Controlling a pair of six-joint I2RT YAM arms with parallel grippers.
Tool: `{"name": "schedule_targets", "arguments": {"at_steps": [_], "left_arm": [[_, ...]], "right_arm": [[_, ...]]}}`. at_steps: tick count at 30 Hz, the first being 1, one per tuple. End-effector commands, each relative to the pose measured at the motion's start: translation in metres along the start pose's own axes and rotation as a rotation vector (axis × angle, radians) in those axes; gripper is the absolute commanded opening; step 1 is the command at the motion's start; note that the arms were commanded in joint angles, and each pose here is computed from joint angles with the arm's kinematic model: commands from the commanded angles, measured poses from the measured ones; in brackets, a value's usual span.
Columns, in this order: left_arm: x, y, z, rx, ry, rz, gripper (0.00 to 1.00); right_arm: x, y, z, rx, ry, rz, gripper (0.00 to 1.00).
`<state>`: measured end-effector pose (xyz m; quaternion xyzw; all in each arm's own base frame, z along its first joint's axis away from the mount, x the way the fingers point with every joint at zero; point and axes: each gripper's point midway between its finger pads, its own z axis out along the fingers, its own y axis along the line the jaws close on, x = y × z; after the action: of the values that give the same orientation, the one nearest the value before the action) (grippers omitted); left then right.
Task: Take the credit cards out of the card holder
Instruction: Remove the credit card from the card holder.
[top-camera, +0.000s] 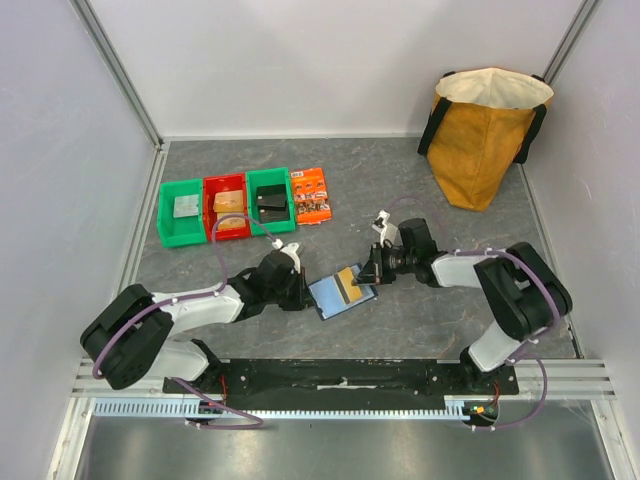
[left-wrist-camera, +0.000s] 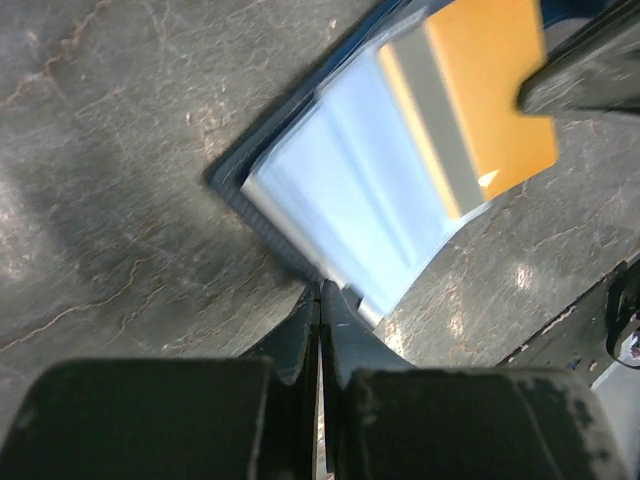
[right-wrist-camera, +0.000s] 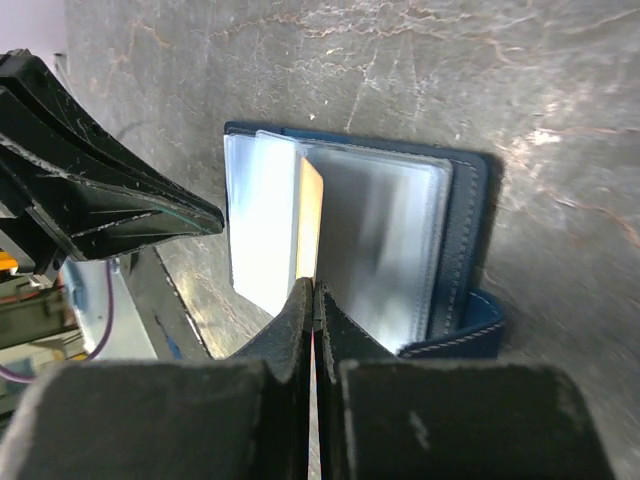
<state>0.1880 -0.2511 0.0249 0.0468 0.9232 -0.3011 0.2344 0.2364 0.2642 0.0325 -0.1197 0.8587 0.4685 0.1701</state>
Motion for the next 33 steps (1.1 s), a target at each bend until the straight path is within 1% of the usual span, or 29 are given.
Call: {"name": "schedule_targets", "arguments": {"at_steps": [1, 8, 12, 15, 18, 20, 23, 27, 29, 33], "left_arm": [[0.000, 0.003, -0.007, -0.009, -0.009, 0.005, 0.03], [-0.040, -0.026, -0.043, 0.087, -0.130, -0.020, 0.23], [-0.065, -0.049, -0.065, 0.161, -0.181, -0.024, 0.38], [-0.076, -0.064, -0.076, 0.211, -0.206, -0.023, 0.44], [-0.083, -0.077, -0.082, 0.250, -0.209, -0.022, 0.45], [-0.086, -0.080, -0.084, 0.257, -0.211, -0.026, 0.46], [-0.088, -0.082, -0.087, 0.259, -0.207, -0.042, 0.54], [-0.092, -0.087, -0.090, 0.265, -0.200, -0.094, 0.68], [-0.098, -0.087, -0.092, 0.267, -0.210, -0.125, 0.72], [-0.113, -0.091, -0.103, 0.308, -0.231, -0.173, 0.73]], "right_arm": [[-0.022, -0.002, -0.022, 0.124, -0.054, -0.124, 0.00], [-0.048, 0.025, -0.061, 0.219, -0.157, -0.264, 0.00], [-0.060, 0.036, -0.077, 0.274, -0.209, -0.336, 0.00], [-0.055, 0.036, -0.074, 0.263, -0.164, -0.322, 0.00], [-0.044, 0.034, -0.064, 0.257, -0.131, -0.314, 0.00], [-0.042, 0.032, -0.064, 0.277, -0.134, -0.325, 0.00], [-0.044, 0.034, -0.068, 0.296, -0.158, -0.350, 0.00], [-0.054, 0.046, -0.077, 0.356, -0.229, -0.471, 0.00], [-0.058, 0.056, -0.079, 0.381, -0.277, -0.555, 0.00], [-0.063, 0.076, -0.085, 0.440, -0.385, -0.711, 0.00]]}}
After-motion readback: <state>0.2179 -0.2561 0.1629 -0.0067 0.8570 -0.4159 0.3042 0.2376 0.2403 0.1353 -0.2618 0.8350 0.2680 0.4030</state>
